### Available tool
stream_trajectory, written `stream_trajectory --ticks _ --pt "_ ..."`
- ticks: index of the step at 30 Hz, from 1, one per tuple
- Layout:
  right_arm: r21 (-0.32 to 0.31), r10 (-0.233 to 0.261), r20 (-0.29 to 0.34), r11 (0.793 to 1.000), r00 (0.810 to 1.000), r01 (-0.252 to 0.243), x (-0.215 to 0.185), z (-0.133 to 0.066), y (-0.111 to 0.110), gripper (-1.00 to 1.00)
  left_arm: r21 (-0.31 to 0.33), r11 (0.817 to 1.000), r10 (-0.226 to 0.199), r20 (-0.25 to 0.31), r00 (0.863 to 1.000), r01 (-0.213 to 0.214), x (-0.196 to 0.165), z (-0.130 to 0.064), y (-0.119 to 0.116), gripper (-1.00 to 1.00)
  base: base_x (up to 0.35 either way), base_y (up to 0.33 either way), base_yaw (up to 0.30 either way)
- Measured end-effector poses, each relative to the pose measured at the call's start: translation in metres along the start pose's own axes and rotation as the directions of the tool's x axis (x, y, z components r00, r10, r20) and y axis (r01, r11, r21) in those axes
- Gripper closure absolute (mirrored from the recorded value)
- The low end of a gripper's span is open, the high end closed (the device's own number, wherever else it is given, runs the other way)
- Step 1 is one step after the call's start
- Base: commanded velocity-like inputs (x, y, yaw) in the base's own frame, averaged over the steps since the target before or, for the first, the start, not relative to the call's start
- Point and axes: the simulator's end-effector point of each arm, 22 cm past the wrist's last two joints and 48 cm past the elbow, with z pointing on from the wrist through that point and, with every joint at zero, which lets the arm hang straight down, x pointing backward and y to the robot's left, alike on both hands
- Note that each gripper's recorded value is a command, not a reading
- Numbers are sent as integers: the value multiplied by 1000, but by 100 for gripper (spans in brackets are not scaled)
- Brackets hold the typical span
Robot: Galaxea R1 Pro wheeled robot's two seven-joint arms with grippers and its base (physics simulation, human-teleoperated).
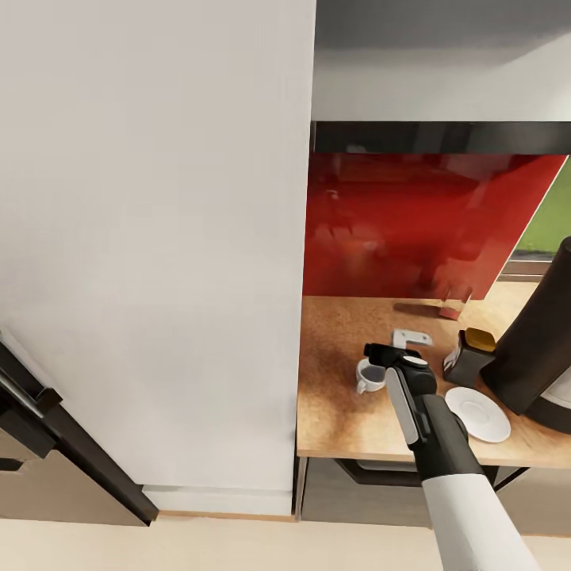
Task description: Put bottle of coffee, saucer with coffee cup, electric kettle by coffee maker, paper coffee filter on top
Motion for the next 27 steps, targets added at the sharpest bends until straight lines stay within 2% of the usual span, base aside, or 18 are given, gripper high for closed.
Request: stream_trajectory --ticks 4,12,27 --pt "19 18 -27 1000 999 -17 10 5 -11 -100 0 1000 0 0 1000 0 0 0 0 -100 1 0 0" --pt "36 21 -72 999 997 -18 29 13 -19 -100 -1 1000 0 0 1000 0 0 0 1 -100 0 0 0" --pt "37 20 -79 999 997 -17 32 14 -19 -100 -1 1000 -1 1 1000 1 0 0 1 -100 0 0 0"
